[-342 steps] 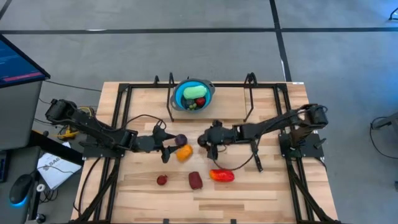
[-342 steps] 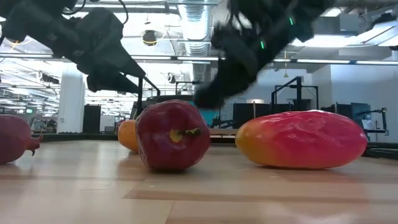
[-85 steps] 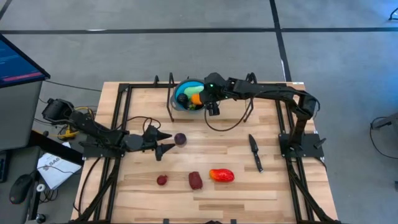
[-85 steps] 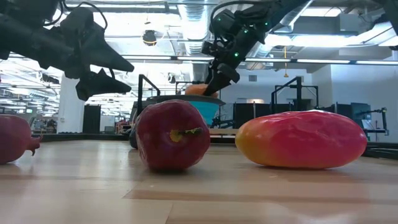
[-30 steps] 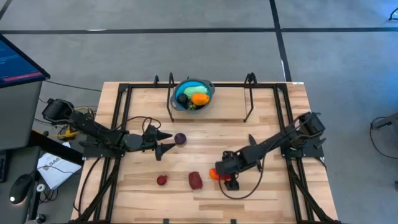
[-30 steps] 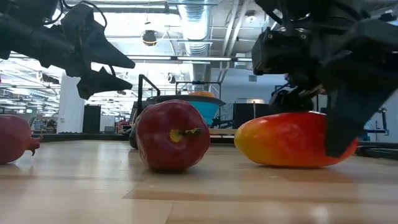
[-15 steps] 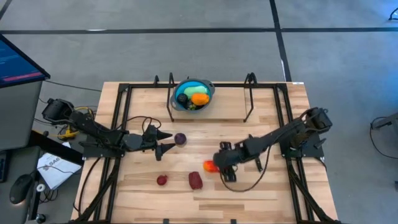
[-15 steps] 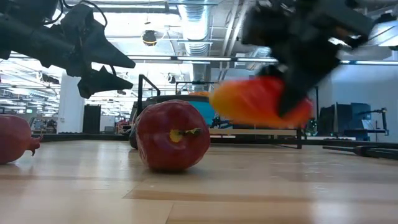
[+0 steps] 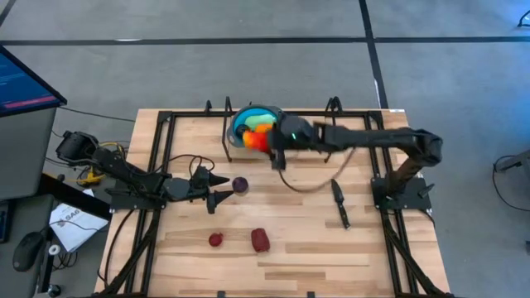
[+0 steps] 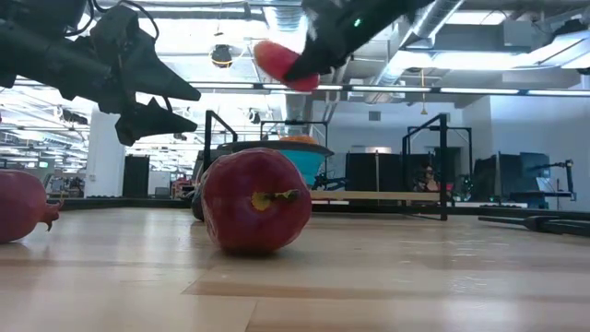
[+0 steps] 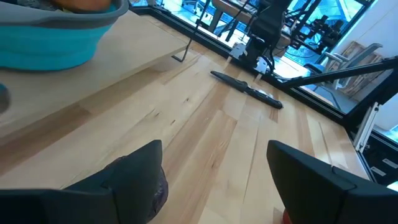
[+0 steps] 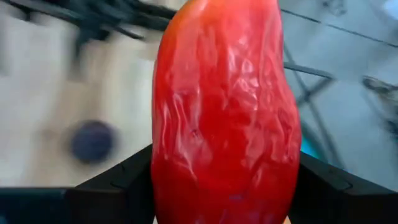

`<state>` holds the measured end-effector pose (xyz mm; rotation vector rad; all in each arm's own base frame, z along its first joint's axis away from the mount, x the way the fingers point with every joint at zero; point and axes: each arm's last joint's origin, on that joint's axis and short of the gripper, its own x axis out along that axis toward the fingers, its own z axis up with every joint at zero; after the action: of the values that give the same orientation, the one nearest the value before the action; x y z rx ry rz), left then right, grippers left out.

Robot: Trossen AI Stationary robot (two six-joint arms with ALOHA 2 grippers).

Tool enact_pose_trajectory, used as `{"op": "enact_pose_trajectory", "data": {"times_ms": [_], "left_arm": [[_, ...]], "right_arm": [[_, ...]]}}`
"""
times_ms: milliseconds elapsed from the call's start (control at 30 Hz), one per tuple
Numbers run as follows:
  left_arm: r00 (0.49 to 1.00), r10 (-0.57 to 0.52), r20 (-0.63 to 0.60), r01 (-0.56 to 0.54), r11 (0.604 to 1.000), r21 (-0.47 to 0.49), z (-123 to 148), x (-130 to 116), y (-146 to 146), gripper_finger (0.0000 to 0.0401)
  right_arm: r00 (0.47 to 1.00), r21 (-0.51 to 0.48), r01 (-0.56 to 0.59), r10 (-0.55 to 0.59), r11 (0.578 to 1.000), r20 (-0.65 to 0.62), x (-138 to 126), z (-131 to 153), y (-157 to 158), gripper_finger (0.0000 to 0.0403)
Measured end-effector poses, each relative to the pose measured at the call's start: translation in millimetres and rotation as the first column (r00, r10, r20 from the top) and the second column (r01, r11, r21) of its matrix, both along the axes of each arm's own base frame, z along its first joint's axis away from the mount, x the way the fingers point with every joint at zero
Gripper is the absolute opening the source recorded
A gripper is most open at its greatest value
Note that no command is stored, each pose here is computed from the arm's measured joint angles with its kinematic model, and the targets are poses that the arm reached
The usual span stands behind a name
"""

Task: Pick & Place Fruit
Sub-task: Put the orange mango into the blue strainer bowl on the shelf

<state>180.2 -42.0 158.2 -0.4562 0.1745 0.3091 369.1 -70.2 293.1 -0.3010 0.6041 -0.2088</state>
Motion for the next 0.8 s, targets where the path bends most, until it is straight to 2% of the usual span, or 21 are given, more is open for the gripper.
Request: {"op": "enact_pose_trajectory", "data": {"times_ms": [100, 333, 533, 800], "left_arm": [[1.0, 0.0, 0.001, 0.0, 1.0, -0.001, 0.0, 0.0, 0.0, 0.0285], [1.0, 0.003, 0.003, -0.003, 1.0, -0.004, 0.2, 0.0, 0.0, 0.0285], [1.0, 0.014, 0.008, -0.013, 1.0, -0.002, 0.6, 0.1, 0.3, 0.0285], [1.0, 0.019, 0.011, -0.019, 1.0, -0.005, 0.7, 0.0, 0.3, 0.0285]], "right_arm": [[0.999, -0.066, 0.041, -0.041, 0.997, 0.009, 16.6, 5.8, -35.1, 0.0259], [0.992, -0.142, 0.071, -0.085, 0.987, -0.095, 46.6, -0.6, -97.2, 0.026], [0.971, -0.067, -0.038, 0.021, 0.997, -0.24, 60.4, -18.5, -125.2, 0.026], [0.951, 0.0, -0.057, 0.054, 0.998, -0.306, 63.0, -32.8, -141.5, 0.026]]}}
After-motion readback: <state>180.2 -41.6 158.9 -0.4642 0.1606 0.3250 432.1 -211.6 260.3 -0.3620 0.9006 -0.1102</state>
